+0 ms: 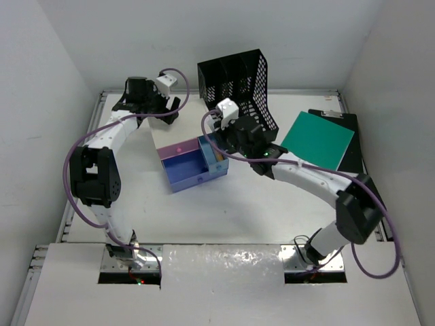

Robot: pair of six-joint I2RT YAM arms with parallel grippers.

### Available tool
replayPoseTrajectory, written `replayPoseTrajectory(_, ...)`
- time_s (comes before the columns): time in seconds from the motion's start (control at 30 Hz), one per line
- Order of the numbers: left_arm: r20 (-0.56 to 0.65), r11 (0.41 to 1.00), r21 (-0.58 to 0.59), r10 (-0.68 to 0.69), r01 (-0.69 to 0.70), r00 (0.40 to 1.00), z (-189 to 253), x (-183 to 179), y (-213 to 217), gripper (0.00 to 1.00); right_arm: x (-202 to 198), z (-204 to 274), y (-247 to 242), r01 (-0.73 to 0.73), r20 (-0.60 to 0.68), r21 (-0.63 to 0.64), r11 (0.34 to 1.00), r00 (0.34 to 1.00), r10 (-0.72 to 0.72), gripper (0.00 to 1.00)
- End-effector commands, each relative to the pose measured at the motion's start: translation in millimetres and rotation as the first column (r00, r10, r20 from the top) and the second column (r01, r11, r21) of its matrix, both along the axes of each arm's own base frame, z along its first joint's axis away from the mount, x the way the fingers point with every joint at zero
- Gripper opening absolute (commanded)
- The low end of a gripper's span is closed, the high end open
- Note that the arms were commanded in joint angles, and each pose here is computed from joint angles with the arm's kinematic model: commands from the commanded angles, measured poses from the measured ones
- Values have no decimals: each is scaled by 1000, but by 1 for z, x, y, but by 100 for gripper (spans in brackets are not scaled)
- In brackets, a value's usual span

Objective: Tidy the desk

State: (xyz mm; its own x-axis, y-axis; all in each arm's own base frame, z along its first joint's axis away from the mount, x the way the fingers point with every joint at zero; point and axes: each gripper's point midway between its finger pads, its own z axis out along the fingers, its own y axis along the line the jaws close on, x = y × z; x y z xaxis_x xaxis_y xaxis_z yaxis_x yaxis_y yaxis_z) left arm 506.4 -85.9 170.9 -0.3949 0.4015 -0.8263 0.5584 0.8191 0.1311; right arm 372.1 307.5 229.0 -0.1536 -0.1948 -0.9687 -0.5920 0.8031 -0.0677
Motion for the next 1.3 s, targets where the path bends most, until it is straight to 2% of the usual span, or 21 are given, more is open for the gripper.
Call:
replayPoseTrajectory(0.0, -142, 998, 61, 16, -7, 990, -40, -21, 11, 88, 10, 0, 9, 21, -3, 42, 999, 1000, -20, 0)
replayPoseTrajectory(0.17, -144, 998, 59, 13, -5, 989, -43, -20, 10, 88, 4, -37, 22, -36, -97, 23, 999, 995, 38, 0)
replayPoseTrajectory(0.33, -149, 998, 57, 11, -2, 989, -46, -20, 10, 88, 2, -52, 24, -36, -154, 15, 999, 987, 38, 1)
replayPoseTrajectory(0.53, -143, 998, 56, 10, -2, 990, -45, -19, 9, 88, -3, -67, 23, -18, -223, 3, 1000, 975, 18, 16)
replayPoseTrajectory(0.57, -145, 999, 54, 9, -2, 989, -45, -19, 9, 88, -2, -65, 24, -20, -224, 1, 1000, 974, 20, 28)
replayPoseTrajectory(0.67, -144, 998, 56, 10, -2, 989, -45, -19, 9, 88, -9, -62, 28, -44, -227, -26, 999, 973, 37, 52)
replayPoseTrajectory(0.87, -147, 999, 54, 11, -4, 989, -46, -19, 9, 88, -23, -17, 35, -71, -122, -74, 995, 991, 61, 55)
replayPoseTrajectory(0.97, -145, 998, 58, 14, -6, 989, -45, -18, 10, 88, -31, 2, 28, -38, -79, -64, 997, 996, 33, 49)
replayPoseTrajectory(1.0, -146, 998, 58, 16, -7, 989, -46, -18, 11, 88, -36, -5, 22, -27, -88, -74, 997, 996, 20, 39)
replayPoseTrajectory(1.03, -145, 998, 58, 14, -6, 989, -45, -17, 10, 88, -43, 0, 18, -18, -86, -54, 998, 996, 14, 31)
replayPoseTrajectory(1.1, -143, 998, 59, 13, -5, 990, -44, -17, 10, 88, -53, -20, 7, 5, -118, -71, 997, 993, -13, 17)
replayPoseTrajectory(1.13, -142, 998, 61, 14, -5, 990, -44, -17, 10, 88, -64, -31, 1, 4, -138, -72, 997, 990, -14, 5)
replayPoseTrajectory(1.17, -140, 998, 63, 14, -5, 990, -44, -16, 10, 88, -69, -36, -2, 8, -146, -74, 997, 989, -19, 0)
replayPoseTrajectory(1.27, -143, 997, 71, 18, -8, 990, -46, -16, 12, 88, -87, -56, -10, 32, -165, -61, 998, 985, -42, 0)
